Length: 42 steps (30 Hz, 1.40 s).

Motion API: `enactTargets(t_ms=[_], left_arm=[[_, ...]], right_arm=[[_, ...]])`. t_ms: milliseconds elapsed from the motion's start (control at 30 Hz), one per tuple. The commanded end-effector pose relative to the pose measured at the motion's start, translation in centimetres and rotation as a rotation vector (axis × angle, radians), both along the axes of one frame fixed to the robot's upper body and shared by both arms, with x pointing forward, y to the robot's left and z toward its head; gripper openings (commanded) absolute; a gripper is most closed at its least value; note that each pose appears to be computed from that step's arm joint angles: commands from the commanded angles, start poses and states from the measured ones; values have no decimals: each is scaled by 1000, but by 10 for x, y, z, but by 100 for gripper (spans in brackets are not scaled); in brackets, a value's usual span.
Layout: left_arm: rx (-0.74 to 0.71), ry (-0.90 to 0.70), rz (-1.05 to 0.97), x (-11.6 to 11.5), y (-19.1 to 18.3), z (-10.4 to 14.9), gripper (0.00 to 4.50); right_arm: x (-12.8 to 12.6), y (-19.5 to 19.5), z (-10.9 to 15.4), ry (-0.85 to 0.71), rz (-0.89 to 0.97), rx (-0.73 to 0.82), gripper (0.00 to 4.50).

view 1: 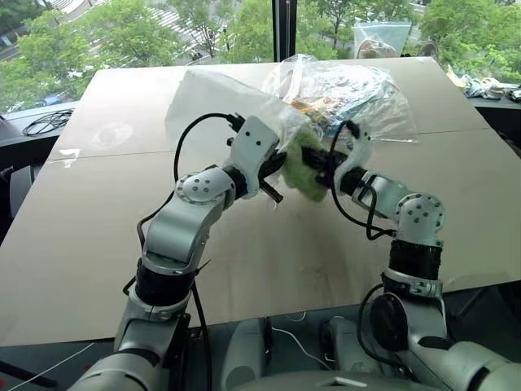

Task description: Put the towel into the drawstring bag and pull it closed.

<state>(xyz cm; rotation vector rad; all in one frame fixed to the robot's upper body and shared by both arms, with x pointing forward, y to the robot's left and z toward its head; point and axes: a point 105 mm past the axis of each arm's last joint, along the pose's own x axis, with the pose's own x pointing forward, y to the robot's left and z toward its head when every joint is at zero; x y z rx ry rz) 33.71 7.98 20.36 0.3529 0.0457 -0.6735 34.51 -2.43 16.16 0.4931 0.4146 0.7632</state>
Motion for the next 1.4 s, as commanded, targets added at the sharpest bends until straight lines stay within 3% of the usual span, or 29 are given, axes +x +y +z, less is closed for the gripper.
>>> enactTargets(t_ms=[33, 67, 167, 300, 433, 567, 667, 767, 867, 967, 1000, 1033, 1100, 1167, 1200, 1233, 1300, 1333, 1400], left_arm=[[-82, -68, -61, -8, -7, 21, 0], [-152, -75, -99, -11, -10, 25, 0], [-166, -50, -130, -15, -10, 22, 0], [-172, -17, -215, -26, -17, 16, 0], [-198, 13, -259, -32, -17, 15, 0], [-206, 26, -256, -31, -16, 15, 0], [-210, 34, -269, -33, -16, 14, 0], [-217, 41, -276, -33, -18, 14, 0], [-230, 47, -282, -33, -20, 14, 0], [-235, 53, -285, -34, -22, 13, 0], [-239, 55, -286, -34, -22, 12, 0], [-248, 60, -289, -34, -23, 12, 0], [-260, 67, -293, -34, -23, 12, 0], [-270, 78, -297, -34, -24, 11, 0], [-275, 85, -301, -35, -25, 10, 0], [-286, 93, -307, -35, -26, 9, 0], [-302, 105, -318, -37, -28, 9, 0], [-309, 110, -323, -38, -29, 8, 0], [-325, 119, -327, -38, -31, 8, 0]], right_arm=[[-4, 9, 17, -119, 31, 12, 13], [7, 2, 26, -112, -51, 84, 13], [25, -12, 36, -77, -170, 195, 13], [-10, 14, 28, -141, 82, 85, 13], [24, -14, 34, -64, -181, 243, 13], [-17, 12, 41, -127, 111, 230, 13], [20, -14, 38, 11, -175, 392, 13], [-16, 12, 30, -65, 78, 265, 13], [17, -13, 41, 80, -171, 580, 13], [-20, 11, 43, -59, 87, 417, 13], [-24, 12, 47, -55, 107, 467, 13], [-9, 1, 53, -11, 9, 590, 13], [19, -18, 39, 189, -190, 757, 13], [-10, -2, 48, 52, 11, 647, 13], [-22, 2, 54, 35, 88, 690, 13], [-12, -9, 59, 66, 19, 790, 13], [15, -23, 38, 282, -142, 916, 13], [12, -23, 37, 244, -122, 868, 13], [7, -29, 56, 243, -72, 1057, 13]])
